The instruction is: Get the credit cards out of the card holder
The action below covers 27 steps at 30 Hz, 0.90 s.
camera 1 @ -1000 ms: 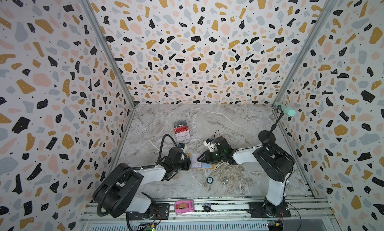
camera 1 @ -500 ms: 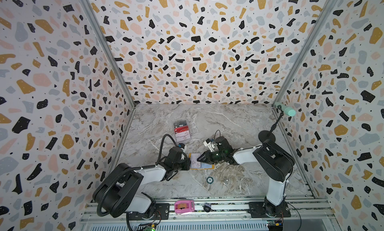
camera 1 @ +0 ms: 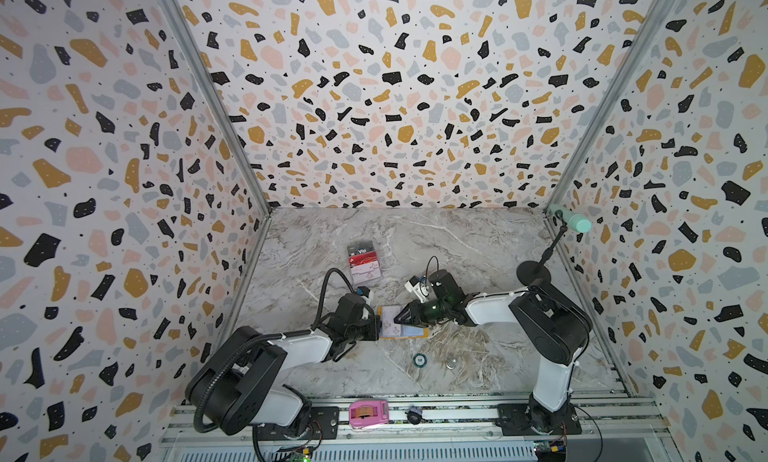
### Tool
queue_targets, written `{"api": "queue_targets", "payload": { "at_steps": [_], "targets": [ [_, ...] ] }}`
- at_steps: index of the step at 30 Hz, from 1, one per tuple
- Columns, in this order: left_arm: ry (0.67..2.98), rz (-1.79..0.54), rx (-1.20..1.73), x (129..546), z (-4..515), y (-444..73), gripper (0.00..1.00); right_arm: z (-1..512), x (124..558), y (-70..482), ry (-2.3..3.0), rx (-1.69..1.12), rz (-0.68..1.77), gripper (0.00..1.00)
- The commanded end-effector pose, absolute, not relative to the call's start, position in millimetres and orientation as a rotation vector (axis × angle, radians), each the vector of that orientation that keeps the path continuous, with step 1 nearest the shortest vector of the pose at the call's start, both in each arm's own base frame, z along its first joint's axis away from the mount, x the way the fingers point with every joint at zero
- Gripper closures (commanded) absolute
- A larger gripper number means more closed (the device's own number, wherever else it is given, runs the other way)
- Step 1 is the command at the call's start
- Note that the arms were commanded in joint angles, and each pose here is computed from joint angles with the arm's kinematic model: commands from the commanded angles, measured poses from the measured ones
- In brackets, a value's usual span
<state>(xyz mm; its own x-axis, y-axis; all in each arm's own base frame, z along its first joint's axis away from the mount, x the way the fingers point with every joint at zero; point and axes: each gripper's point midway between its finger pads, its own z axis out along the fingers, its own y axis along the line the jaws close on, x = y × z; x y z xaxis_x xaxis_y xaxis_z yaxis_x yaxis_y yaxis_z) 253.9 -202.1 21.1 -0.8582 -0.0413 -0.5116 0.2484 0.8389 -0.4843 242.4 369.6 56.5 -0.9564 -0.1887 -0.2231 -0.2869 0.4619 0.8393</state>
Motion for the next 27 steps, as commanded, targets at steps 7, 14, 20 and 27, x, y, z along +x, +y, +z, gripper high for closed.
{"api": "queue_targets", "payload": {
  "at_steps": [7,14,20,27],
  "targets": [
    [2.601,-0.701,0.166,238,0,-193,1.00,101,245,388,2.475,-0.561,1.621,0.66],
    [2.603,-0.700,0.166,237,-1,-193,1.00,95,246,392,2.496,-0.569,1.617,0.66],
    [2.603,-0.699,0.168,237,-1,-193,1.00,84,245,394,2.542,-0.611,1.527,0.67],
    [2.608,-0.694,0.171,236,-2,-193,1.00,78,252,383,2.589,-0.645,1.352,0.67]
  ]
}}
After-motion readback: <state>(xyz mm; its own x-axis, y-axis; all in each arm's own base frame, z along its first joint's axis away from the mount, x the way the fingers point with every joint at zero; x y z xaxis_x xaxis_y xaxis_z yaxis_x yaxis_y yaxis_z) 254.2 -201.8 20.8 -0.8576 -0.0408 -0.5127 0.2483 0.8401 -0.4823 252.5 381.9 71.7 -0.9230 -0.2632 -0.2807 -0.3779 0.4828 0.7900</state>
